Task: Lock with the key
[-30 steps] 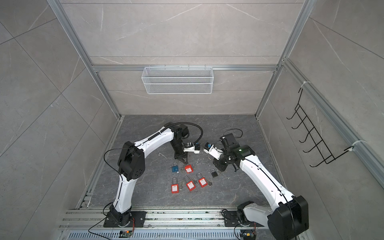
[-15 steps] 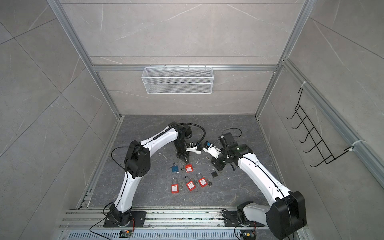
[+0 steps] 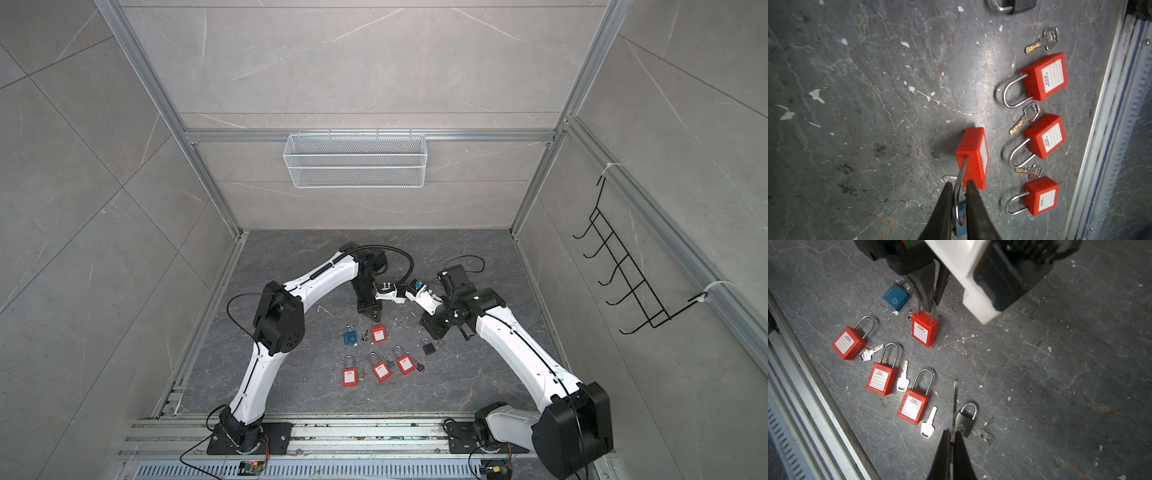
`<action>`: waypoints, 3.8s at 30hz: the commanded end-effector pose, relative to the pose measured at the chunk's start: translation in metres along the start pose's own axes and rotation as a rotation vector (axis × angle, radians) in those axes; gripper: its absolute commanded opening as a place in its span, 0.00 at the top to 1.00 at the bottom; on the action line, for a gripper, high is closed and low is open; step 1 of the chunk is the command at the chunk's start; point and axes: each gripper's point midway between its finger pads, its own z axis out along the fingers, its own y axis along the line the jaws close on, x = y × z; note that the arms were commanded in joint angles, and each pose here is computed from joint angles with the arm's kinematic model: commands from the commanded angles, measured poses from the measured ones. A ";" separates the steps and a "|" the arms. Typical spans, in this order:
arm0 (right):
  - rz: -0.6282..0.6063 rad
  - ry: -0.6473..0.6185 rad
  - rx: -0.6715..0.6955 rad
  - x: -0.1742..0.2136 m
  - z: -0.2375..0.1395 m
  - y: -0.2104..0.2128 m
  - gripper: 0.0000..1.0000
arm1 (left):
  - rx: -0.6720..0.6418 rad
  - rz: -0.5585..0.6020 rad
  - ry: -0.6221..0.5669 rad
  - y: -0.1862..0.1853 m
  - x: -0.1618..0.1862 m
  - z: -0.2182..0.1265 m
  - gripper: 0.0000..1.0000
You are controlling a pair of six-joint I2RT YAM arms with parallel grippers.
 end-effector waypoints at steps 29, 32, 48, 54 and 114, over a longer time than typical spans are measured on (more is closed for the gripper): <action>0.721 0.015 0.003 -0.020 0.062 -0.007 1.00 | -0.512 -0.354 -0.775 0.021 0.035 -0.183 0.69; 0.707 0.065 -0.010 -0.019 0.086 0.005 1.00 | -0.538 -0.410 -0.793 0.000 0.060 -0.177 0.69; 0.756 0.187 -0.123 0.001 0.153 0.025 0.99 | -0.562 -0.539 -0.826 -0.050 0.107 -0.158 0.69; 0.763 0.214 -0.084 0.012 0.157 0.021 0.90 | -0.564 -0.553 -0.826 -0.050 0.109 -0.156 0.69; 0.480 -0.682 0.635 0.048 0.029 -0.189 0.01 | -1.201 -0.934 -1.031 0.072 0.319 -0.132 0.04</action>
